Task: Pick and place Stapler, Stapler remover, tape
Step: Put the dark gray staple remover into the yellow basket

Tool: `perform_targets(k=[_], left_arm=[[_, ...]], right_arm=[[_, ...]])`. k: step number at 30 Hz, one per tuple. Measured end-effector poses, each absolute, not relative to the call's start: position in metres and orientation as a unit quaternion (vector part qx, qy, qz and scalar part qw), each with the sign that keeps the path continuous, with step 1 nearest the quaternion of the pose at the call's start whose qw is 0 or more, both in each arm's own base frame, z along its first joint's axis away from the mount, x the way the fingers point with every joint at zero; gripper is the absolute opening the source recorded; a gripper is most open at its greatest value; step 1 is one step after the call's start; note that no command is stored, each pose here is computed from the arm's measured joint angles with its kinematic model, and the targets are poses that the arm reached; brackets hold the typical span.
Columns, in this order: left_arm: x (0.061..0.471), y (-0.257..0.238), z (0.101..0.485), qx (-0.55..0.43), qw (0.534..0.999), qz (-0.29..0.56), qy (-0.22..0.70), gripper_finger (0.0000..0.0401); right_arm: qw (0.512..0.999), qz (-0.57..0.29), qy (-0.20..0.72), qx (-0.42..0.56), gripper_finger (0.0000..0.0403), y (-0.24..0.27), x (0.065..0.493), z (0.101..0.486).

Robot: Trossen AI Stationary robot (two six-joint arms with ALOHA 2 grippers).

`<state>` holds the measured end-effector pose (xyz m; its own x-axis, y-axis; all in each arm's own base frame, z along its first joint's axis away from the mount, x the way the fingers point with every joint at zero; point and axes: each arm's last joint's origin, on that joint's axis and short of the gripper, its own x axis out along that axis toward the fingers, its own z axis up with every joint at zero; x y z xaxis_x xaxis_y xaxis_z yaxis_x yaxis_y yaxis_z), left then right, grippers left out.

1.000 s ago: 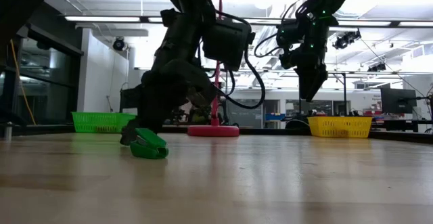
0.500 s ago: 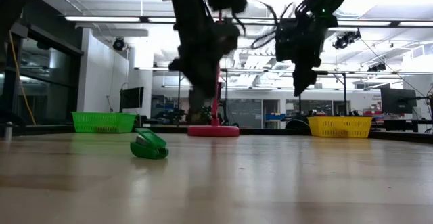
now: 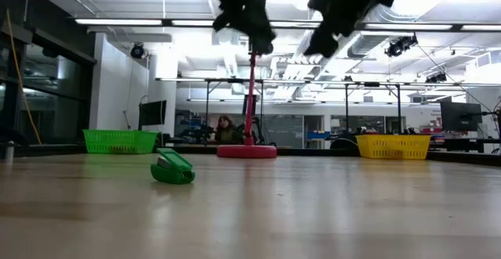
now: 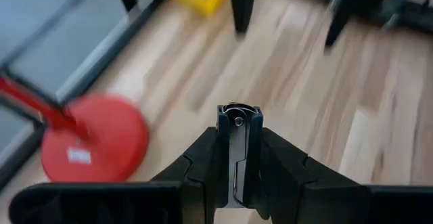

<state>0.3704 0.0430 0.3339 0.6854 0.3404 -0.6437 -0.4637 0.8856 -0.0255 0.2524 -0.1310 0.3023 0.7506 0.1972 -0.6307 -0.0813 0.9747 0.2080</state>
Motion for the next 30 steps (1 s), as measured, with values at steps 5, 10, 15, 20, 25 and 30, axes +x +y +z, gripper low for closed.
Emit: perform_targets(k=[5,10,15,20,25,30], left_arm=[[0.371,0.044,0.358,-0.065,0.942,0.216,0.247,0.0078],[0.374,0.045,0.37,-0.046,0.956,0.215,0.192,0.0078],[0.379,0.045,0.382,-0.03,0.969,0.206,0.133,0.0078],[0.38,0.045,0.387,-0.014,0.973,0.201,0.111,0.0078],[0.38,0.046,0.387,-0.015,0.974,0.199,0.109,0.0078],[0.38,0.046,0.387,-0.015,0.974,0.196,0.11,0.0078]], right_arm=[[0.955,0.069,0.285,0.043,0.0255,-0.118,0.254,0.325],[0.969,0.054,0.242,0.021,0.0255,-0.111,0.249,0.342],[0.973,0.056,0.222,0.016,0.0255,-0.107,0.25,0.348],[0.975,0.06,0.213,0.011,0.0255,-0.105,0.252,0.349],[0.979,0.056,0.196,0.014,0.0254,-0.106,0.253,0.353],[0.979,0.057,0.195,0.011,0.0248,-0.106,0.253,0.353]])
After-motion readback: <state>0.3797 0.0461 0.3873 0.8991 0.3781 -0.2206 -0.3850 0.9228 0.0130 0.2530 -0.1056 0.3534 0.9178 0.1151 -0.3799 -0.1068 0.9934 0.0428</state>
